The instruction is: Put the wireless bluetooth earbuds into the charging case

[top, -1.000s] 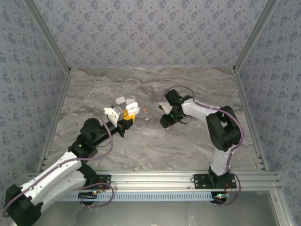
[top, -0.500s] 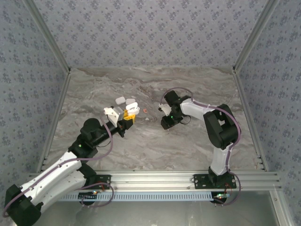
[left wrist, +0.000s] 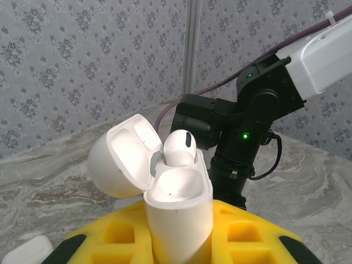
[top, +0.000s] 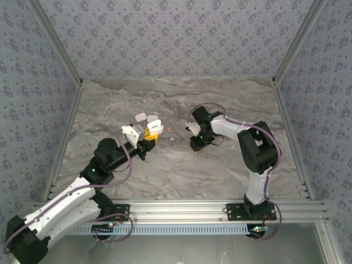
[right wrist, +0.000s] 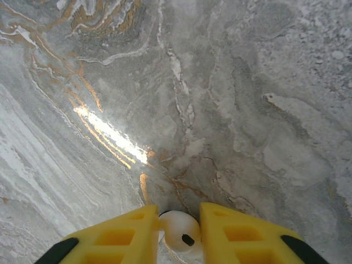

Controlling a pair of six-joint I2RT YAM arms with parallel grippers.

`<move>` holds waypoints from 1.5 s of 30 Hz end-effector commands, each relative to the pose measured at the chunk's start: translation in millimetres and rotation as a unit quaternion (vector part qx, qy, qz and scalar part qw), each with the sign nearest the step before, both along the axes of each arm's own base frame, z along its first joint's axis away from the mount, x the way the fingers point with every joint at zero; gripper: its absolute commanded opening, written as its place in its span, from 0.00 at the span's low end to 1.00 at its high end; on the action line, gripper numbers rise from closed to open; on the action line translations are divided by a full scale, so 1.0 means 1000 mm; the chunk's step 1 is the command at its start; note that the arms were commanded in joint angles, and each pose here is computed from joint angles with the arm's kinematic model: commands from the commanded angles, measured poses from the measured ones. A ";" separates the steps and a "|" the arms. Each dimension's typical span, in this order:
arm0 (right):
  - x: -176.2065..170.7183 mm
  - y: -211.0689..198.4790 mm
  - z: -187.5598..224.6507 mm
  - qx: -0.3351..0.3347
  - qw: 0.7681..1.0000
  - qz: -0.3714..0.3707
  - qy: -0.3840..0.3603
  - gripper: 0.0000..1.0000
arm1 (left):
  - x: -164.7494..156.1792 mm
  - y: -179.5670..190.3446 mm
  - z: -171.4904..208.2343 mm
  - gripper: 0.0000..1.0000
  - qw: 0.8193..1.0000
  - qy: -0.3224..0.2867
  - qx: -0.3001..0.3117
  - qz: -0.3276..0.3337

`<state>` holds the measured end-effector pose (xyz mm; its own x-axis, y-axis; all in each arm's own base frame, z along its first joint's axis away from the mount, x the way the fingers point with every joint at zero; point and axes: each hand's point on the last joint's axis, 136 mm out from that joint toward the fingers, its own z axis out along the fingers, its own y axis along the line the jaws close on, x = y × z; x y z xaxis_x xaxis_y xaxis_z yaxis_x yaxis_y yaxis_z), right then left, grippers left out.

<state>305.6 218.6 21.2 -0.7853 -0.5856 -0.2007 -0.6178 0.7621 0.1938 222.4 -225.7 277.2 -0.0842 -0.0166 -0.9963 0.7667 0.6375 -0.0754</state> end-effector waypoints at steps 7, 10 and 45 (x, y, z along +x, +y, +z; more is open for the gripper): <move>0.001 -0.009 0.040 0.034 0.998 -0.028 -0.049 0.22 | 0.000 -0.002 0.017 0.02 1.000 -0.017 -0.016 -0.002; 0.012 -0.005 0.091 0.099 0.986 -0.053 -0.122 0.22 | 0.002 -0.008 0.016 0.02 1.000 -0.012 -0.020 -0.011; -0.044 0.097 0.311 0.372 0.864 0.037 -0.338 0.22 | 0.011 -0.066 0.014 0.02 0.993 0.017 -0.041 -0.113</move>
